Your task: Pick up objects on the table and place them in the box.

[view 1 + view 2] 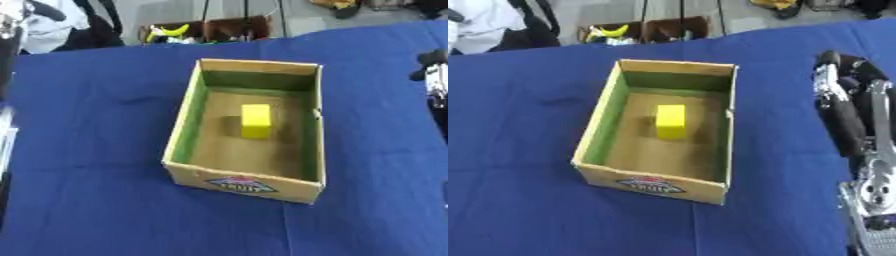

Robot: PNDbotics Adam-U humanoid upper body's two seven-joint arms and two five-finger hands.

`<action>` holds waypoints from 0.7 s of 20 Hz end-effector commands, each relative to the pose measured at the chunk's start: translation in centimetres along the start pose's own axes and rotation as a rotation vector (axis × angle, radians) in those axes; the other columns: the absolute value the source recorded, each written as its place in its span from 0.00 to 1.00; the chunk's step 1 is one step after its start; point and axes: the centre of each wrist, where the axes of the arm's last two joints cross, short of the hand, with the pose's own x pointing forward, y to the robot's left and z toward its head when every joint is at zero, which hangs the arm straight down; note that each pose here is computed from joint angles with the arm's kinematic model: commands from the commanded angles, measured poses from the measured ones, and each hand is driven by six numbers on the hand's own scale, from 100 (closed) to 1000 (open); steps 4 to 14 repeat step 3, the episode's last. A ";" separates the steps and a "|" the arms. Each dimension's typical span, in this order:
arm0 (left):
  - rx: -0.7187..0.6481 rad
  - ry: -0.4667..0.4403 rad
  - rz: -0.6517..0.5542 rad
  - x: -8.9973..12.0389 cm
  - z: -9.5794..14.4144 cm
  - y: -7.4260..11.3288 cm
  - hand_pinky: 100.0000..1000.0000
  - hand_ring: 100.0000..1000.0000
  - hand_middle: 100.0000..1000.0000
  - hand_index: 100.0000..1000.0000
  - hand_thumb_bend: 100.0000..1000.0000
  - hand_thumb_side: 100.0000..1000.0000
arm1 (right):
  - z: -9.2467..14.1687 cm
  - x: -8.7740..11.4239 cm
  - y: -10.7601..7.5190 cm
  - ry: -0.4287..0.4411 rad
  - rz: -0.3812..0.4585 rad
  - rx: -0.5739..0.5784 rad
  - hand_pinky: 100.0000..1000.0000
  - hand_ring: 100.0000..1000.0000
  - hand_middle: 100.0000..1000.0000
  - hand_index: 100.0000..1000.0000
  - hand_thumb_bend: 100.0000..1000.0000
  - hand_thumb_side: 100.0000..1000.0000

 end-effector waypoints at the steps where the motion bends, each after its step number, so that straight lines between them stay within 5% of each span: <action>1: 0.073 -0.060 0.113 -0.4 1.1 0.6 0.55 0.76 0.75 0.96 0.20 1.00 | -0.3 0.8 -0.5 -0.036 0.005 -0.031 0.88 0.96 0.49 0.69 0.00 0.71; 14: 0.118 -0.065 0.165 -1.2 2.3 0.4 0.54 0.76 0.75 0.96 0.22 1.00 | -0.3 0.7 -0.7 -0.037 0.009 -0.042 0.89 0.96 0.49 0.69 0.00 0.71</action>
